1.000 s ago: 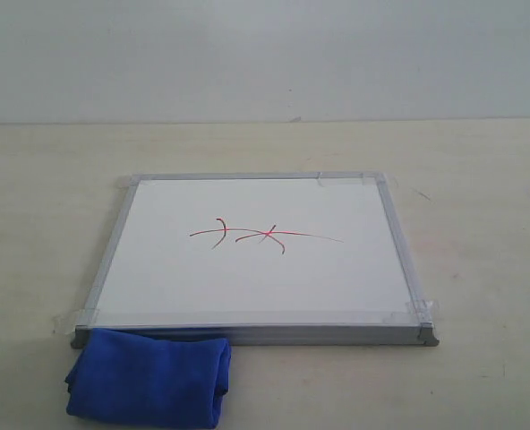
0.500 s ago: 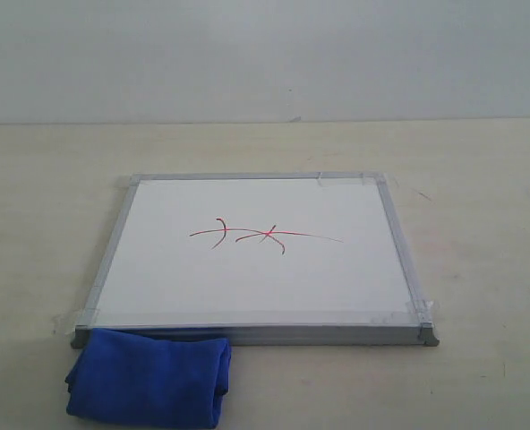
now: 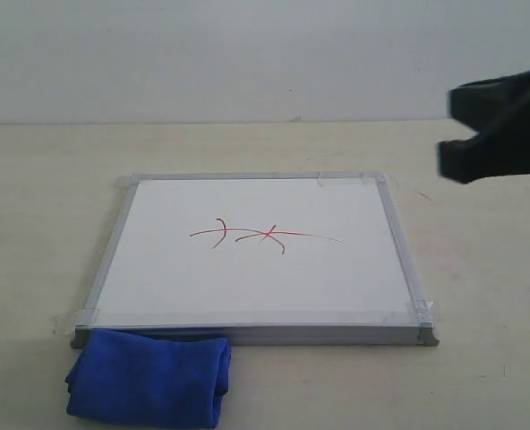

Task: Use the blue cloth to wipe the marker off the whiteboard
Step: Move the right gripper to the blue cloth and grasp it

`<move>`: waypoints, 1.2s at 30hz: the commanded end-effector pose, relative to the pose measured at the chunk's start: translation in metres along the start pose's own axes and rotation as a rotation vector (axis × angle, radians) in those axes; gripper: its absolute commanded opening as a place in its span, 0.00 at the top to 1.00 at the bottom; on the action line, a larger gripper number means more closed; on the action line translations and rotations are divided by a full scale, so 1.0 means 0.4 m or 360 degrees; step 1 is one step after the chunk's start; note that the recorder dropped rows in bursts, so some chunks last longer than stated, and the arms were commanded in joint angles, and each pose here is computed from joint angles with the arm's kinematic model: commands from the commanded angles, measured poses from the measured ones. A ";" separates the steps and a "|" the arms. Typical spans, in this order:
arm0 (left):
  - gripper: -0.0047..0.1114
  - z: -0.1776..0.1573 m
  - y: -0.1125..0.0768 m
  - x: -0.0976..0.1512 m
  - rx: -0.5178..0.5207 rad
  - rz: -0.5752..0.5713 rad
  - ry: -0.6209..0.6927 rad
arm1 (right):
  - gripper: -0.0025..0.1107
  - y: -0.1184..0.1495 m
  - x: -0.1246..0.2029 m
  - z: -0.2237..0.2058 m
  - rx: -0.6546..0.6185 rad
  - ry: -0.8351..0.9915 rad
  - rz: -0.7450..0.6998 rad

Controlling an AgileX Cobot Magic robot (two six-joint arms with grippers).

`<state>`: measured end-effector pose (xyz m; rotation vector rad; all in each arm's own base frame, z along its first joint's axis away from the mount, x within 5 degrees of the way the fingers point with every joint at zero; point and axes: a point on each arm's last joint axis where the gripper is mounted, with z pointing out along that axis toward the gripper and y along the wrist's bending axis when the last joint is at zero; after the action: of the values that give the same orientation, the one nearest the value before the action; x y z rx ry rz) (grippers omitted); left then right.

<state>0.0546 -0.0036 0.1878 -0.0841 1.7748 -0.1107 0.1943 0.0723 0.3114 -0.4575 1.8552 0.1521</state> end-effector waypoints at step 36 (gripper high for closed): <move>0.92 0.000 0.000 0.002 -0.0001 -0.0004 -0.0005 | 0.45 0.720 0.100 0.471 -0.1090 0.1349 -0.1199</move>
<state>0.0546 -0.0036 0.1878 -0.0841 1.7748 -0.1107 0.2378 0.3849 0.1841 -1.9114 2.2389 0.0805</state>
